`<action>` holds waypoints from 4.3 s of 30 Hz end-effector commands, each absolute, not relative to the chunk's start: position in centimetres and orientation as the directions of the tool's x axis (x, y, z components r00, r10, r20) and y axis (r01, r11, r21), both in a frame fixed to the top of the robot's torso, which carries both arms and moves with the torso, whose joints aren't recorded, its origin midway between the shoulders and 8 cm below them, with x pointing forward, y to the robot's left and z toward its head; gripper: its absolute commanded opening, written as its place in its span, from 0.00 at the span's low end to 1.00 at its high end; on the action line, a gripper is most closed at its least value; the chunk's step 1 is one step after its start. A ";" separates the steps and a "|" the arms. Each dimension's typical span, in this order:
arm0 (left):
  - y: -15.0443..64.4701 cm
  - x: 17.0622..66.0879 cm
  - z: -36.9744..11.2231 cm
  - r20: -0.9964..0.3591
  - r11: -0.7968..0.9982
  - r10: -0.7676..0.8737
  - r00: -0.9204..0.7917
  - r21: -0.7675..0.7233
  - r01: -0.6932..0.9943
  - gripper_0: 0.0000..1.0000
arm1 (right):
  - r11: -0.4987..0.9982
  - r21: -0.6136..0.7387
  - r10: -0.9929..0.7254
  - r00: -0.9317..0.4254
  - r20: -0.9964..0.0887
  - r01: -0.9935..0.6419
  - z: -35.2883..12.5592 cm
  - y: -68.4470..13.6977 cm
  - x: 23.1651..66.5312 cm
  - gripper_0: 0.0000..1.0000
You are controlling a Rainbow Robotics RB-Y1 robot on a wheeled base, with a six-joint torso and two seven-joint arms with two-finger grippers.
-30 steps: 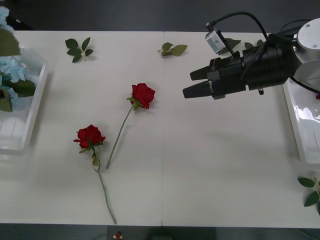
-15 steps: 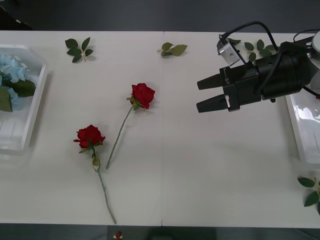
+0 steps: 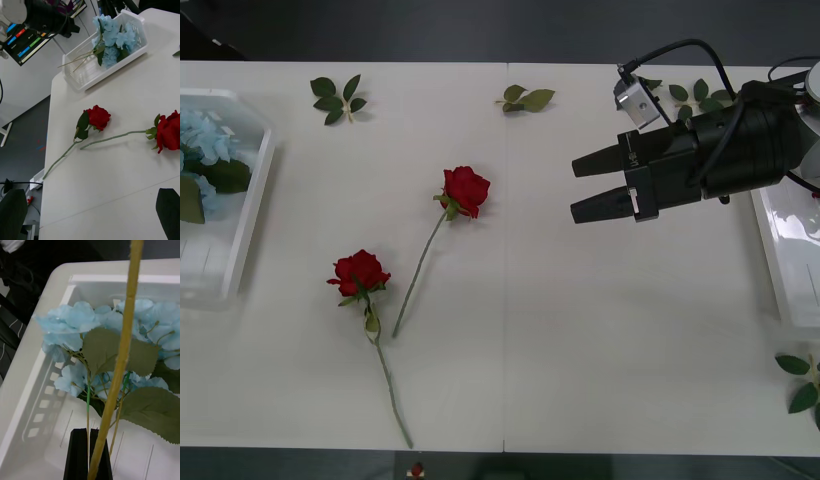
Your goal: Put the red flowers into the right box and the blue flowers into the left box
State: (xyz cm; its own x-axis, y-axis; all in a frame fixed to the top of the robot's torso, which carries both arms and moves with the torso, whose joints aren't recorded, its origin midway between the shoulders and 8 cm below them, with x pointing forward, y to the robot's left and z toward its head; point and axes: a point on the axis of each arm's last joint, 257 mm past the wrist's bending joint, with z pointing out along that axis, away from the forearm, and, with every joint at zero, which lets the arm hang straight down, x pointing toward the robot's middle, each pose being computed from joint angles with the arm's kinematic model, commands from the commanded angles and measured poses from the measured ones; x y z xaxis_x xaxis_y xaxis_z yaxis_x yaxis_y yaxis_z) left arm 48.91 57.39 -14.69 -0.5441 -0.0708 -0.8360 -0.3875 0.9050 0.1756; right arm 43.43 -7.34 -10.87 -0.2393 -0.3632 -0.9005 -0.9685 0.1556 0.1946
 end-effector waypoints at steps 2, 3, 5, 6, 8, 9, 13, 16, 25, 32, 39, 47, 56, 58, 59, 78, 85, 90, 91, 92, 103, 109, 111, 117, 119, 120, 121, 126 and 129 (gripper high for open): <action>57.2 48.0 -16.9 -0.827 0.913 -0.084 -0.555 0.159 -0.375 0.00 | 0.139 0.152 -0.371 -0.194 -0.908 -0.979 -9.6 -7.3 43.3 1.00; 56.9 47.9 -17.4 -0.826 0.918 -0.089 -0.557 0.149 -0.367 0.00 | 0.140 0.151 -0.372 -0.193 -0.908 -0.979 -9.6 -7.4 43.3 1.00; 56.6 47.7 -17.9 -0.822 0.924 -0.097 -0.562 0.136 -0.358 0.00 | 0.143 0.146 -0.378 -0.190 -0.906 -0.979 -9.5 -7.7 43.3 1.00; 56.6 47.6 -18.2 -0.818 0.924 -0.098 -0.567 0.137 -0.358 0.00 | 0.146 0.141 -0.384 -0.187 -0.904 -0.979 -9.6 -8.0 43.3 1.00; 56.5 47.5 -18.4 -0.814 0.925 -0.099 -0.573 0.137 -0.355 0.00 | 0.152 0.136 -0.396 -0.186 -0.899 -0.979 -9.8 -8.4 43.3 1.00; 56.4 47.5 -18.5 -0.810 0.925 -0.100 -0.578 0.138 -0.354 0.02 | 0.154 0.138 -0.403 -0.189 -0.896 -0.978 -10.0 -8.6 43.3 1.00; 56.3 47.4 -18.6 -0.808 0.927 -0.106 -0.579 0.131 -0.352 0.29 | 0.178 0.142 -0.428 -0.206 -0.880 -0.974 -11.3 -9.5 43.3 1.00; 56.3 47.4 -18.5 -0.810 0.928 -0.108 -0.576 0.126 -0.351 0.43 | 0.202 0.137 -0.450 -0.216 -0.866 -0.970 -12.5 -10.2 43.2 1.00; 51.9 45.1 -15.8 -0.758 0.965 -0.165 -0.632 0.010 -0.264 0.80 | 0.213 0.082 -0.504 -0.181 -0.845 -0.974 -13.9 -10.9 43.4 1.00; 43.6 43.3 -9.8 -0.764 0.998 -0.061 -0.642 -0.030 -0.059 0.89 | 0.204 0.083 -0.510 -0.179 -0.841 -0.975 -13.9 -11.0 43.1 1.00; 34.4 42.9 -11.8 -0.700 0.989 -0.074 -0.710 -0.146 0.041 0.89 | 0.202 0.076 -0.518 -0.172 -0.838 -0.976 -14.1 -11.0 43.1 1.00; 27.8 42.1 -18.6 -0.590 0.979 -0.097 -0.802 -0.200 0.029 0.89 | 0.201 0.073 -0.524 -0.170 -0.835 -0.977 -14.2 -11.1 43.1 1.00; 28.4 42.0 -23.0 -0.614 0.995 -0.069 -0.786 -0.099 -0.009 1.00 | 0.203 0.072 -0.524 -0.170 -0.835 -0.976 -14.2 -11.2 43.1 1.00; 28.8 42.1 -23.7 -0.632 0.997 -0.062 -0.773 -0.075 -0.018 1.00 | 0.203 0.072 -0.524 -0.170 -0.835 -0.976 -14.2 -11.2 43.1 1.00; 29.1 42.0 -24.2 -0.643 0.998 -0.057 -0.763 -0.061 -0.023 1.00 | 0.203 0.072 -0.524 -0.170 -0.835 -0.976 -14.2 -11.2 43.1 1.00; 26.9 41.9 -28.0 -0.665 0.999 0.029 -0.746 0.051 -0.006 1.00 | 0.223 0.069 -0.530 -0.180 -0.829 -0.972 -15.0 -11.5 42.8 1.00; 25.6 43.3 -28.2 -0.664 1.000 0.001 -0.748 0.017 -0.013 1.00 | 0.222 0.072 -0.541 -0.185 -0.820 -0.972 -15.0 -12.1 42.6 1.00; 25.5 44.2 -28.8 -0.652 1.000 -0.008 -0.758 0.013 -0.021 1.00 | 0.220 0.077 -0.550 -0.188 -0.814 -0.973 -15.2 -12.6 42.5 1.00; 25.4 44.5 -28.9 -0.653 1.000 -0.009 -0.757 0.011 -0.021 1.00 | 0.220 0.079 -0.550 -0.191 -0.813 -0.972 -15.2 -12.7 42.5 1.00; 25.4 44.6 -29.0 -0.652 1.000 -0.011 -0.758 0.010 -0.023 1.00 | 0.220 0.082 -0.550 -0.193 -0.813 -0.972 -15.3 -12.7 42.4 1.00; 26.5 46.1 -31.5 -0.650 0.999 -0.018 -0.759 0.009 -0.031 1.00 | 0.224 0.081 -0.551 -0.194 -0.811 -0.971 -15.3 -12.8 42.6 1.00; 27.0 46.3 -32.2 -0.650 0.999 -0.020 -0.760 0.011 -0.035 1.00 | 0.230 0.083 -0.550 -0.200 -0.811 -0.970 -15.4 -13.0 42.8 1.00; 27.0 46.4 -32.2 -0.650 0.999 -0.018 -0.760 0.012 -0.034 1.00 | 0.230 0.083 -0.551 -0.200 -0.810 -0.970 -15.4 -13.0 42.8 1.00; 27.1 46.3 -32.5 -0.646 0.999 -0.014 -0.763 0.018 -0.034 0.79 | 0.235 0.084 -0.549 -0.204 -0.810 -0.968 -15.4 -13.1 43.0 1.00; 27.1 46.3 -32.7 -0.647 0.999 -0.014 -0.762 0.018 -0.034 0.75 | 0.235 0.085 -0.550 -0.205 -0.810 -0.968 -15.5 -13.2 42.9 1.00; 27.1 46.3 -32.8 -0.645 0.999 -0.014 -0.764 0.018 -0.034 0.75 | 0.235 0.083 -0.550 -0.203 -0.810 -0.969 -15.5 -13.2 43.0 1.00; 27.1 46.4 -33.0 -0.648 0.999 -0.014 -0.762 0.018 -0.033 0.75 | 0.234 0.085 -0.550 -0.204 -0.810 -0.969 -15.4 -13.1 42.9 1.00; 27.3 46.9 -33.7 -0.659 0.999 -0.011 -0.752 0.016 -0.029 0.74 | 0.232 0.088 -0.553 -0.206 -0.807 -0.969 -15.5 -13.3 42.9 1.00; 27.3 46.9 -33.7 -0.660 0.999 -0.010 -0.751 0.017 -0.028 0.70 | 0.231 0.092 -0.554 -0.209 -0.806 -0.969 -15.6 -13.4 42.8 1.00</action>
